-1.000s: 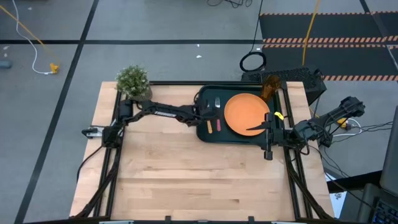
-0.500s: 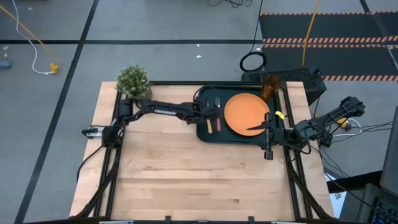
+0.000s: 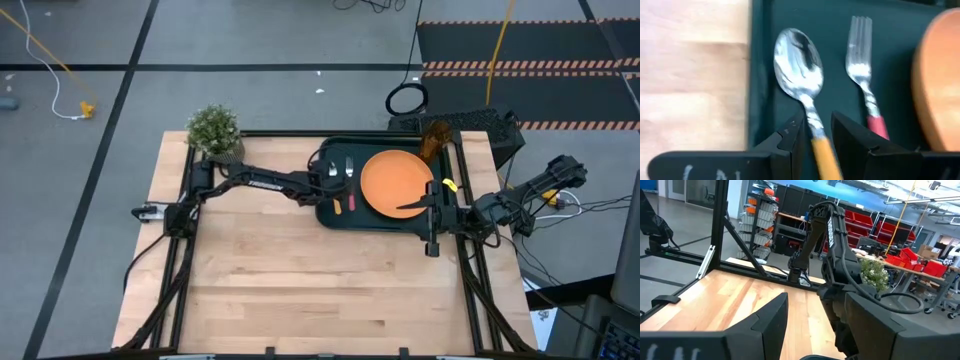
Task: Pick and place plate/cup/fork/spoon on tray
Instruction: Put the spoon on the tray
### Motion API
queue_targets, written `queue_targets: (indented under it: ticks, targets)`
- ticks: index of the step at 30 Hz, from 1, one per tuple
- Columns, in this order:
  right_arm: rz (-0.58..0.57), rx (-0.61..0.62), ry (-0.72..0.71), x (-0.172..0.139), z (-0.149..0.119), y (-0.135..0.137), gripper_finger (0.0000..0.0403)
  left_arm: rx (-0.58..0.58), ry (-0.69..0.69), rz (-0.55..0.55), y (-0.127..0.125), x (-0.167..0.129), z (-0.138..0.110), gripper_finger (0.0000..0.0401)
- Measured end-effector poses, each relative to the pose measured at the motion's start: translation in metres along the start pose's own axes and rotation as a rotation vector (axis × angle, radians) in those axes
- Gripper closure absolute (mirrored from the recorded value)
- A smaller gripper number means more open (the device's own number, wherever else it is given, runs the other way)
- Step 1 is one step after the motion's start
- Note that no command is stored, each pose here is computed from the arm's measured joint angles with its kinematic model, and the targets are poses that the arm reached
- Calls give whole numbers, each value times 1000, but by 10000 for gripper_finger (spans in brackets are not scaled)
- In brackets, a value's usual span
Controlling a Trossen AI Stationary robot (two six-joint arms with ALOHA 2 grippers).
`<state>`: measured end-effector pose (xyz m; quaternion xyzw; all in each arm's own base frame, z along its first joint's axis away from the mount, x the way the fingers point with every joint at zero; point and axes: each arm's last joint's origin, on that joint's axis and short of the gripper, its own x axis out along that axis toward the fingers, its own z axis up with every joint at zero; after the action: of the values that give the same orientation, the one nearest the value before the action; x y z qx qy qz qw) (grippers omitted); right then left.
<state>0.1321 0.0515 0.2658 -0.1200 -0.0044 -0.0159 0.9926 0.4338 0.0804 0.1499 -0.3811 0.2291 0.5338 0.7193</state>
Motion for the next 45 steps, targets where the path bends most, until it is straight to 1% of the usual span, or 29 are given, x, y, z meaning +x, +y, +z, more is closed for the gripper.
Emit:
queue_targets:
  ticks: [5,8,13,18,21,29,36,39,41,45]
  targets:
    - [4,22,-6,0,1,0,211,8,-27,32,7,9,9,302]
    - [2,29,-11,0,1,0,211,23,-13,3,9,14,12,302]
    - [3,28,-12,0,1,0,211,63,-36,-48,8,20,17,302]
    - [3,26,-12,0,1,0,211,82,-46,-28,14,27,27,302]
    - [2,25,-12,0,1,0,211,103,-62,-43,14,30,34,302]
    - [2,21,-12,0,1,0,211,134,-52,-51,18,37,45,302]
    - [2,21,-13,0,1,0,211,187,-8,-57,20,46,37,302]
    - [2,22,-13,0,1,0,211,195,-8,-73,16,45,31,302]
    - [2,19,-15,0,1,0,211,201,-22,-80,15,50,27,302]
    - [2,8,-15,0,1,0,211,198,-44,-85,15,58,27,302]
